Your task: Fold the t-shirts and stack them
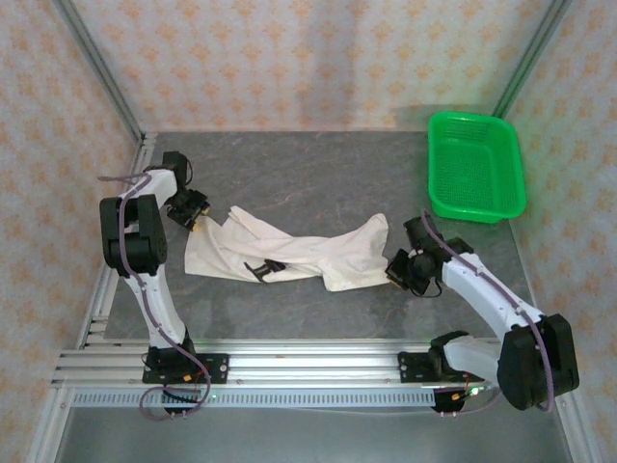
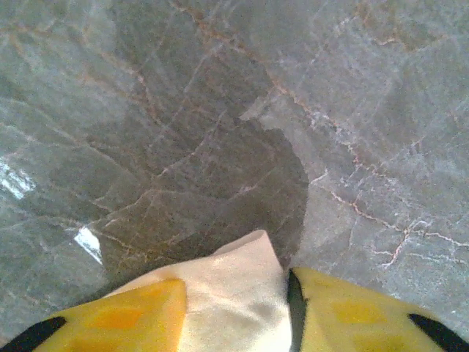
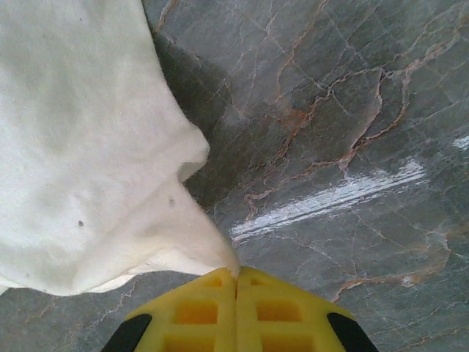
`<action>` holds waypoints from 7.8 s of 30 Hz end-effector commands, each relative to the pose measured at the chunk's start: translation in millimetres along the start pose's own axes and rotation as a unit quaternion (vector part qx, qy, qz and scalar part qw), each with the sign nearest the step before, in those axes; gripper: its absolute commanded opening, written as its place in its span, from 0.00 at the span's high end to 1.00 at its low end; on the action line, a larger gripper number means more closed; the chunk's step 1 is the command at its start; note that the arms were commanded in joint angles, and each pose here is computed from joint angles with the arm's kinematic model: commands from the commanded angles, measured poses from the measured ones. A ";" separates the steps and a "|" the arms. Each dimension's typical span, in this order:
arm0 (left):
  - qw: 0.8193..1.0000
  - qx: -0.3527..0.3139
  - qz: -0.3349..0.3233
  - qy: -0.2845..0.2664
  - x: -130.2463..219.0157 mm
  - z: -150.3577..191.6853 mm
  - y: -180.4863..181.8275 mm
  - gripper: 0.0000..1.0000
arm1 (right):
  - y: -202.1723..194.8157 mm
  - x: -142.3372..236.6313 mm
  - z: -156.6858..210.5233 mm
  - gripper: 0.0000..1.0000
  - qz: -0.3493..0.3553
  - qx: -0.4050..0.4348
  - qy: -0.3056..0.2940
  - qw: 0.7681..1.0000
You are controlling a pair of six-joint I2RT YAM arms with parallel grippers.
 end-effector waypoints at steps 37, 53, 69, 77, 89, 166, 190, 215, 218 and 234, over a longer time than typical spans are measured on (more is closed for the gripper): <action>0.859 -0.091 0.276 -0.421 421.1 -5.9 -32.4 1.00 | 229.4 393.0 -72.4 1.00 -0.524 0.104 -0.211 0.819; 0.737 -0.114 0.339 -0.573 568.1 53.3 3.4 1.00 | 206.0 527.0 -4.7 1.00 -0.597 0.155 -0.302 0.727; 0.776 -0.151 0.364 -0.492 495.3 -40.1 -89.6 1.00 | 295.0 429.6 -140.8 1.00 -0.535 0.116 -0.263 0.794; 0.746 -0.142 0.441 -0.478 472.8 -103.2 -160.2 1.00 | 329.7 402.7 -235.5 1.00 -0.594 0.074 -0.263 0.757; 0.664 -0.130 0.511 -0.530 510.0 -125.2 -161.3 1.00 | 297.4 464.7 -238.9 1.00 -0.630 0.112 -0.313 0.702; 0.987 -0.065 -0.085 -0.118 64.0 72.1 123.3 0.75 | 8.4 45.5 -79.3 0.88 -0.135 -0.130 -0.018 0.982; 0.994 -0.009 0.046 -0.096 99.4 139.2 139.2 0.00 | -53.1 36.2 9.2 0.22 -0.123 -0.150 0.032 0.981; 0.986 0.025 0.128 -0.107 93.2 110.7 107.7 0.08 | 3.9 32.3 -37.5 0.26 -0.220 -0.131 0.024 0.966; 0.986 0.029 0.130 -0.103 90.4 102.8 103.5 0.10 | 15.9 30.0 -49.7 0.28 -0.222 -0.125 0.026 0.967; 0.987 0.053 0.131 -0.076 60.6 70.2 93.2 0.17 | 29.7 -4.8 -90.6 0.47 -0.168 -0.135 0.018 0.976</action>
Point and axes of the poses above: each hand's point on the last joint's axis, 136 mm out from that joint toward the fingers, its own x axis back along the fingers, its own y axis along the line the jaws close on, z = x × y, the point moved 3 cm from there along x, back along the fingers, and after that the axes turned 11 degrees about -x, right-handed, at the moved point
